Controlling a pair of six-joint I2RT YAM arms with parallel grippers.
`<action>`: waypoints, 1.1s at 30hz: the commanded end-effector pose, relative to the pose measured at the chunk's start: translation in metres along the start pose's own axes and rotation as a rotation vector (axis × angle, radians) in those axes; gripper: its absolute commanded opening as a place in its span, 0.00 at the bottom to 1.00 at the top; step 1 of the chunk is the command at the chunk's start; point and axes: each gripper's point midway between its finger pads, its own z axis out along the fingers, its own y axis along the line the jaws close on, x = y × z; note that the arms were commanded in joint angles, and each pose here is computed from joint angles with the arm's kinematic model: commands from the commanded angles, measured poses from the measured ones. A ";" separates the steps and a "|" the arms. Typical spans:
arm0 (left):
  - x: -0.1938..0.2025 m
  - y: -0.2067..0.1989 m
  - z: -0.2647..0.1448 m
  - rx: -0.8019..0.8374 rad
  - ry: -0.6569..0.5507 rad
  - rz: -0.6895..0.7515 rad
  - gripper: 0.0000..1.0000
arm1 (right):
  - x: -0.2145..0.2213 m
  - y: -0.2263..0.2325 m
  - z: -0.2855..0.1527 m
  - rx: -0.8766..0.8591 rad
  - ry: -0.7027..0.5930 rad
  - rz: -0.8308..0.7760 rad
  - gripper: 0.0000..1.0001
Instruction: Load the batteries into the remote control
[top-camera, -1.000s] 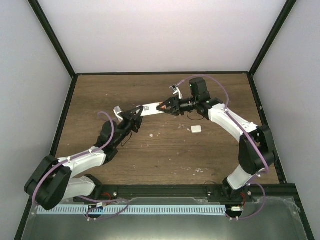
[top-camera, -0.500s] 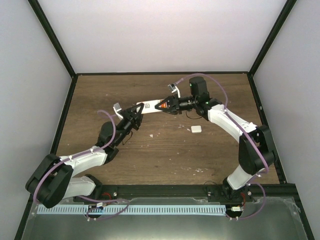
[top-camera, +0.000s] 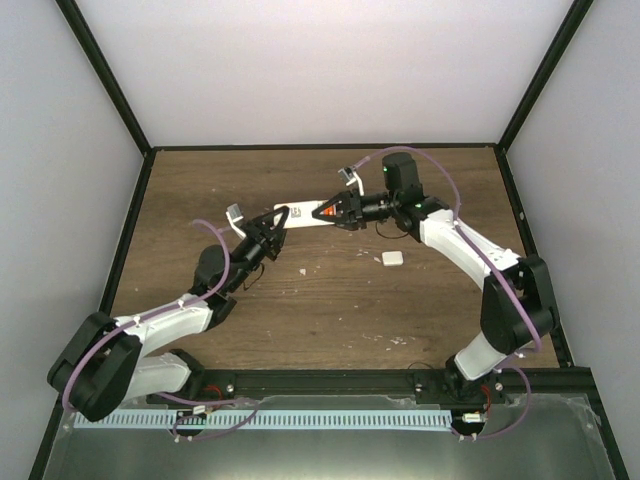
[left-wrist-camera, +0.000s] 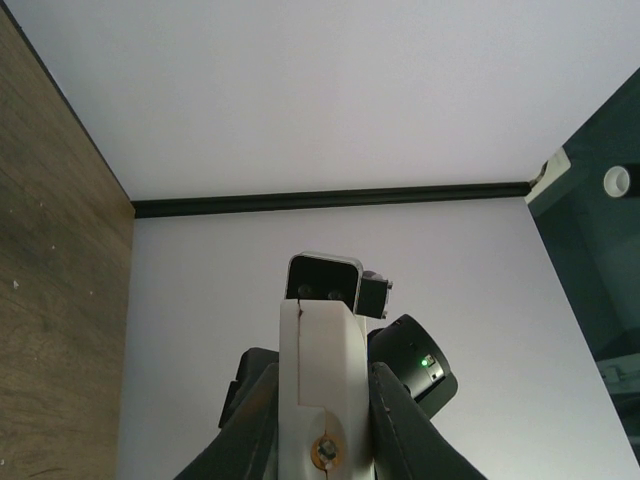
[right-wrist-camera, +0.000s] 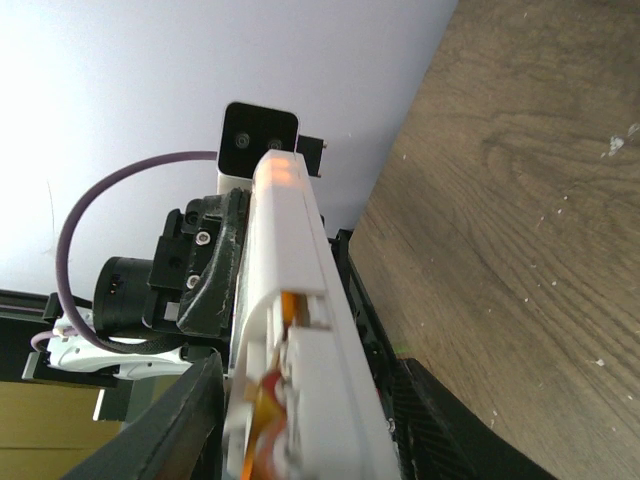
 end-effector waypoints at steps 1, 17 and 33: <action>0.000 -0.018 -0.005 0.064 -0.011 0.024 0.00 | -0.001 0.009 -0.020 0.004 -0.037 -0.027 0.39; 0.005 -0.018 0.000 0.073 0.020 0.046 0.00 | 0.000 0.011 -0.020 -0.032 -0.021 -0.030 0.18; 0.006 -0.020 0.003 0.063 0.030 0.123 0.00 | -0.003 0.010 -0.028 0.024 -0.058 -0.084 0.47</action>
